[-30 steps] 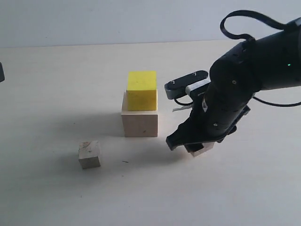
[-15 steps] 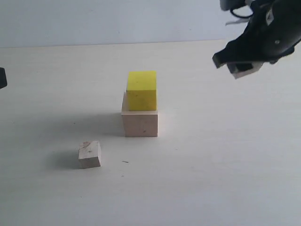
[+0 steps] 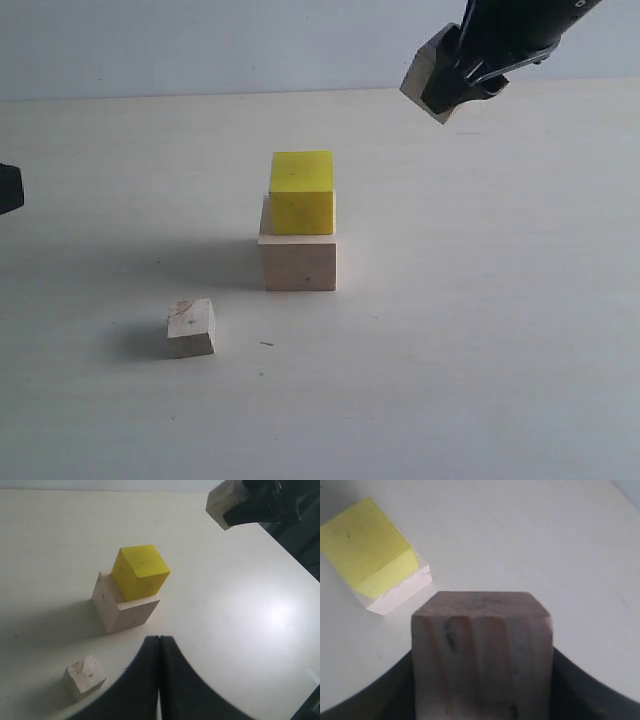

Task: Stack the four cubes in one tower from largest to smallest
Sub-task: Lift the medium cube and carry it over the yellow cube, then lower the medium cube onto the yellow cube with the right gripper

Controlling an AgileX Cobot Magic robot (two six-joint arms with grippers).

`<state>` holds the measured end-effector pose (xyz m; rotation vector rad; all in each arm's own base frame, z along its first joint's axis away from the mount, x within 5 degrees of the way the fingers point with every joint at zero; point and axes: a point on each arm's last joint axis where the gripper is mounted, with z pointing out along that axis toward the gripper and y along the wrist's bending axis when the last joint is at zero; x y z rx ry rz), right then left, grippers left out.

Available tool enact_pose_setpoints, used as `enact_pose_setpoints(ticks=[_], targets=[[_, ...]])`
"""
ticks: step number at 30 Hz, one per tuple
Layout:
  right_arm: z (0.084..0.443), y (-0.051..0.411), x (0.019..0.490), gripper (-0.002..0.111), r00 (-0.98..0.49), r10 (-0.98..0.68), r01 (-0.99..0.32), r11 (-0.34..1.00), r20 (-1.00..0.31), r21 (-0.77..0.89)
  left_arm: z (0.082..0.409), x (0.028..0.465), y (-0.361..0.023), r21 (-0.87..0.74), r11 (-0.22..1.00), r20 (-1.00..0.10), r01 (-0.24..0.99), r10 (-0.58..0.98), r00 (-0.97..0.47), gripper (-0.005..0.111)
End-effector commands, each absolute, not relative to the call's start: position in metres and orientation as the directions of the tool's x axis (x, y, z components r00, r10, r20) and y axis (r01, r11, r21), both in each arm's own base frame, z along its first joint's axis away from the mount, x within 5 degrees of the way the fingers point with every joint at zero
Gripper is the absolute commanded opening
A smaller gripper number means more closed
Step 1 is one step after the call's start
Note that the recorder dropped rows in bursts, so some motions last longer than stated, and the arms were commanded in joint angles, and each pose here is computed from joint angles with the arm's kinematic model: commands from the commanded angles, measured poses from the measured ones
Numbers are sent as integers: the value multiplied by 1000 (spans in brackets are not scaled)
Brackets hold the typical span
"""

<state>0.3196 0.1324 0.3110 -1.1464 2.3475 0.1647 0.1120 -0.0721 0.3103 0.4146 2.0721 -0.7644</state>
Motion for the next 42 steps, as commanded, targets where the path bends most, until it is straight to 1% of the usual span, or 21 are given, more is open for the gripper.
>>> enact_pose_setpoints(ticks=[1,5,10,14,16,19,26,29,31,35,38,42], targets=[[310,139,331,0,-432,-737,-814,566,-520,-126,308,111,-73,-381,750,-811,540,8,-584,0],[312,145,343,0,-366,-770,-846,509,-522,-158,307,110,-73,-374,747,-811,549,25,-585,0],[326,151,359,0,-238,-836,-894,387,-494,-225,306,108,-73,-363,742,-805,564,55,-590,0],[336,159,363,0,-122,-876,-951,237,-467,-196,304,108,-73,-343,746,-802,570,83,-591,0],[339,164,366,0,-106,-869,-963,210,-484,-167,304,107,-72,-339,747,-802,572,88,-591,0],[342,175,376,0,-55,-856,-966,175,-514,-188,304,107,-72,-338,748,-802,572,90,-591,0],[319,209,377,0,3,-869,-983,87,-495,-159,303,107,-72,-335,748,-802,574,94,-590,0],[310,221,373,0,37,-890,-985,43,-454,-164,303,107,-72,-333,748,-801,574,96,-590,0],[305,228,371,0,49,-906,-985,26,-420,-169,302,107,-72,-333,749,-799,573,98,-593,0],[301,238,365,0,57,-911,-987,11,-409,-161,300,107,-72,-330,750,-796,574,106,-596,0],[301,241,364,0,5,-912,-988,58,-410,-140,300,107,-72,-329,749,-795,575,109,-597,0],[299,239,365,0,-68,-927,-981,130,-368,-145,300,107,-72,-329,749,-794,576,110,-598,0]])
